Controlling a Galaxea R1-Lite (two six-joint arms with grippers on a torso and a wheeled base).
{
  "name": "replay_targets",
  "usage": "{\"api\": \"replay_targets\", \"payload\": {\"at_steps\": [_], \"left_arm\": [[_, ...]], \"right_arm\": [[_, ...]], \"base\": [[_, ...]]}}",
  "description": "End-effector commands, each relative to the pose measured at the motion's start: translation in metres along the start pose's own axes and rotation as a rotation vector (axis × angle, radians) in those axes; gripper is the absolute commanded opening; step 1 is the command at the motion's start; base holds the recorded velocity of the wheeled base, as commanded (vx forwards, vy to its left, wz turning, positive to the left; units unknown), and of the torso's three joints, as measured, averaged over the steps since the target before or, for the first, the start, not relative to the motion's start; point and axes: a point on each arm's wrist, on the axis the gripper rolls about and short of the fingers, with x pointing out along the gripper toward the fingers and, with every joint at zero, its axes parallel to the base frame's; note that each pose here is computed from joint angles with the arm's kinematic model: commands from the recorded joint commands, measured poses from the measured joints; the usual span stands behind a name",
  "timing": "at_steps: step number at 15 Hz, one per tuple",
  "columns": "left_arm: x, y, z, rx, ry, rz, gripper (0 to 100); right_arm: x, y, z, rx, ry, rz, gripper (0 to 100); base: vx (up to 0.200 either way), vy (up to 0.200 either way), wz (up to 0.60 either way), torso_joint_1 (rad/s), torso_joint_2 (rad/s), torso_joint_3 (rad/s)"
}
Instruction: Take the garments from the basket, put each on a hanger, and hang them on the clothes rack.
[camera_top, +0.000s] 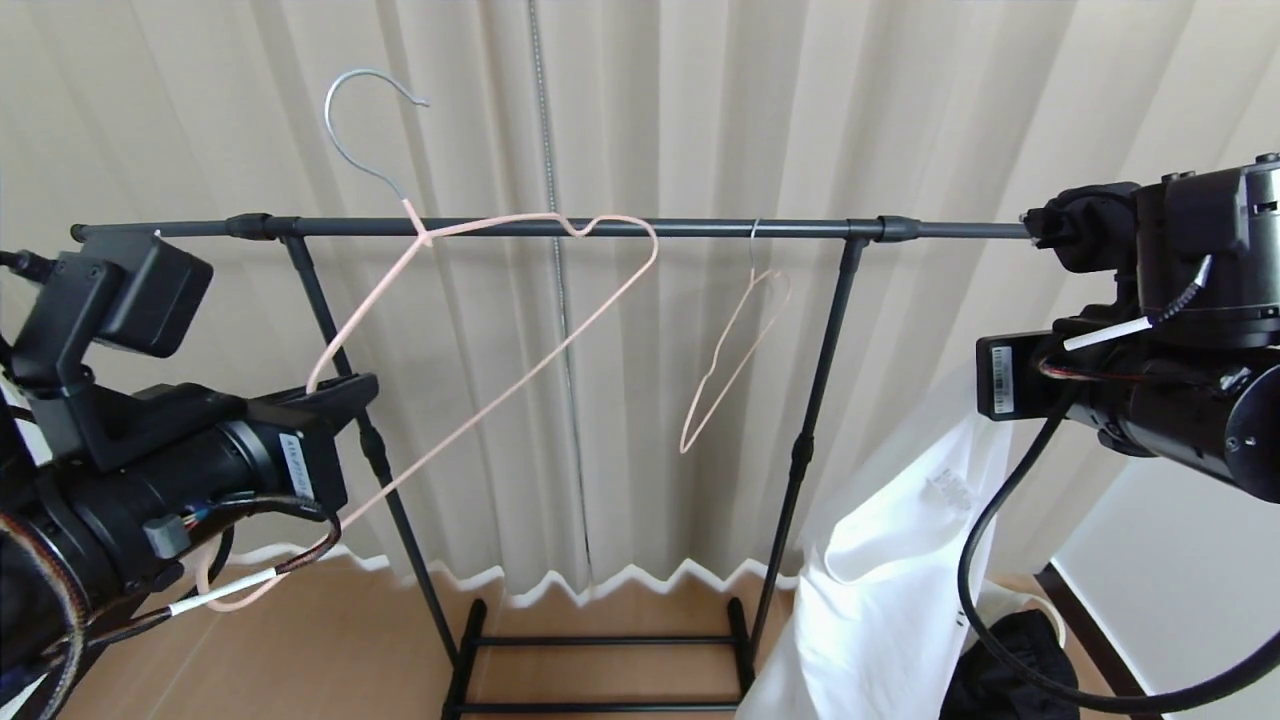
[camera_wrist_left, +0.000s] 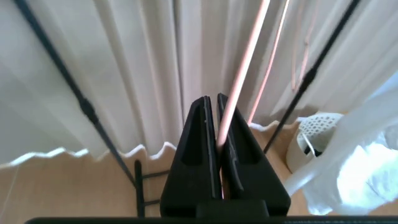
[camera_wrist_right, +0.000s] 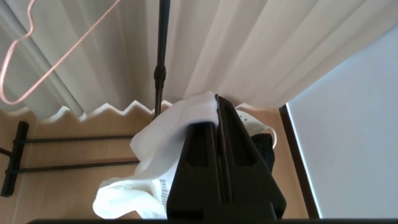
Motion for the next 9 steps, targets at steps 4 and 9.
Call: {"api": "replay_targets", "payload": {"at_steps": [4,9], "left_arm": [[-0.017,-0.006,-0.035,0.121,0.073,-0.190,0],[-0.020,-0.027,-0.050,0.198,0.115,-0.434,0]], "right_arm": [[0.018,0.003,-0.001,0.011,0.002,-0.035,0],[0.042,0.016,-0.003,0.045,-0.035,-0.052,0]], "base": [[0.000,0.000,0.00,0.000,0.00,0.000],[0.000,0.000,0.00,0.000,0.00,0.000]]}}
